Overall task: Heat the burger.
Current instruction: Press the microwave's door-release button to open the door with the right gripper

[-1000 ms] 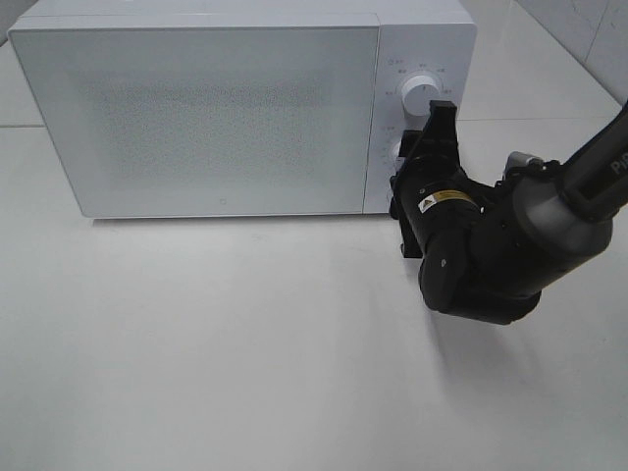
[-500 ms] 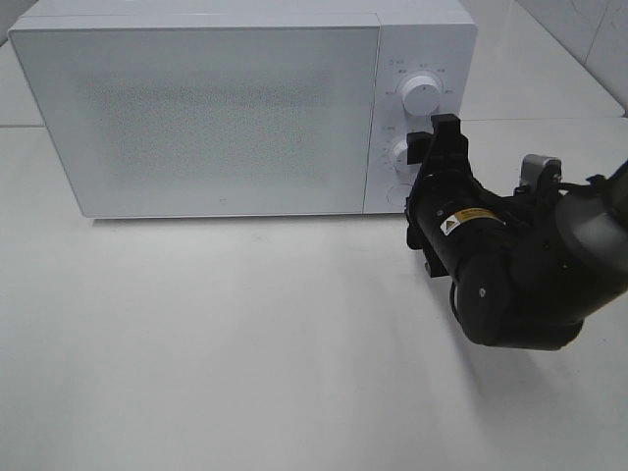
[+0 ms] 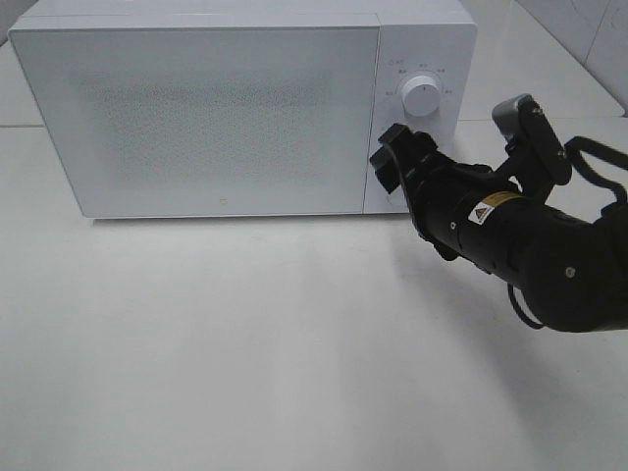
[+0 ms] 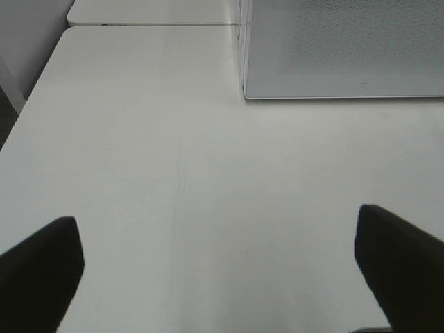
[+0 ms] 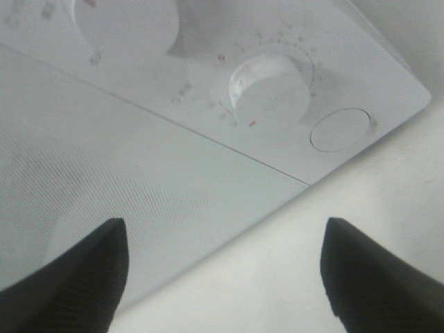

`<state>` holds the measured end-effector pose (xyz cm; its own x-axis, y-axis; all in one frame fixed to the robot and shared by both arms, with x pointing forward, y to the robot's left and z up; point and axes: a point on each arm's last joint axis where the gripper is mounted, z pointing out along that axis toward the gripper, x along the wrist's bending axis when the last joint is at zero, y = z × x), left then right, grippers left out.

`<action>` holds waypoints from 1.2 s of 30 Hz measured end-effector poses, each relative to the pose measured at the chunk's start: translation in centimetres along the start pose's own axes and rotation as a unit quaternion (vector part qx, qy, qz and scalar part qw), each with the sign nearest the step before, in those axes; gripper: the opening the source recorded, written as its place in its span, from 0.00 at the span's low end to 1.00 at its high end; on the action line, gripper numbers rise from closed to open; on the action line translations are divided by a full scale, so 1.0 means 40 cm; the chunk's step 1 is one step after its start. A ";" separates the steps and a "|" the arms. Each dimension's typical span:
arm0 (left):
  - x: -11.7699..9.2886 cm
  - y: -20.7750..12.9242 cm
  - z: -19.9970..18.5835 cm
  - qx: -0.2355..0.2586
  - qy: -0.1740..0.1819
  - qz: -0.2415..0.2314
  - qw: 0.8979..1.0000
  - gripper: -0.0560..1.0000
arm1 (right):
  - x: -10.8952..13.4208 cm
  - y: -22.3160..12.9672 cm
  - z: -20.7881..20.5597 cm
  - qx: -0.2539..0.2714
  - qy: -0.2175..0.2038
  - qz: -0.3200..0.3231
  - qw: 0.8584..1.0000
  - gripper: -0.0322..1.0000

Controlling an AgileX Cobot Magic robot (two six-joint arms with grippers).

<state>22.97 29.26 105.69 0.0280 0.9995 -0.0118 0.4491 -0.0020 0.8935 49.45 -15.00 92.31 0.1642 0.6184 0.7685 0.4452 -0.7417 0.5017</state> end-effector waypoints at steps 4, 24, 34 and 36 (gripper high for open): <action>0.000 0.000 0.000 0.000 0.000 0.000 1.000 0.99 | 0.003 -0.005 -0.016 0.040 -0.023 -0.075 0.996 0.75; 0.000 0.000 0.000 0.000 0.000 0.000 1.000 0.99 | 0.088 -0.042 -0.065 0.365 -0.051 -0.428 0.825 0.75; 0.000 0.000 0.000 0.000 0.000 0.000 1.000 0.99 | 0.110 -0.027 -0.116 0.481 -0.100 -0.446 0.748 0.75; 0.000 0.000 0.000 0.000 0.000 0.000 1.000 0.99 | 0.114 -0.023 -0.124 0.483 -0.100 -0.447 0.746 0.75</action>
<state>22.97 29.26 105.69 0.0280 0.9995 -0.0118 0.4491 -0.0020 0.8935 45.44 -12.79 97.32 -0.4935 0.8520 0.1746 0.8664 0.4642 0.1841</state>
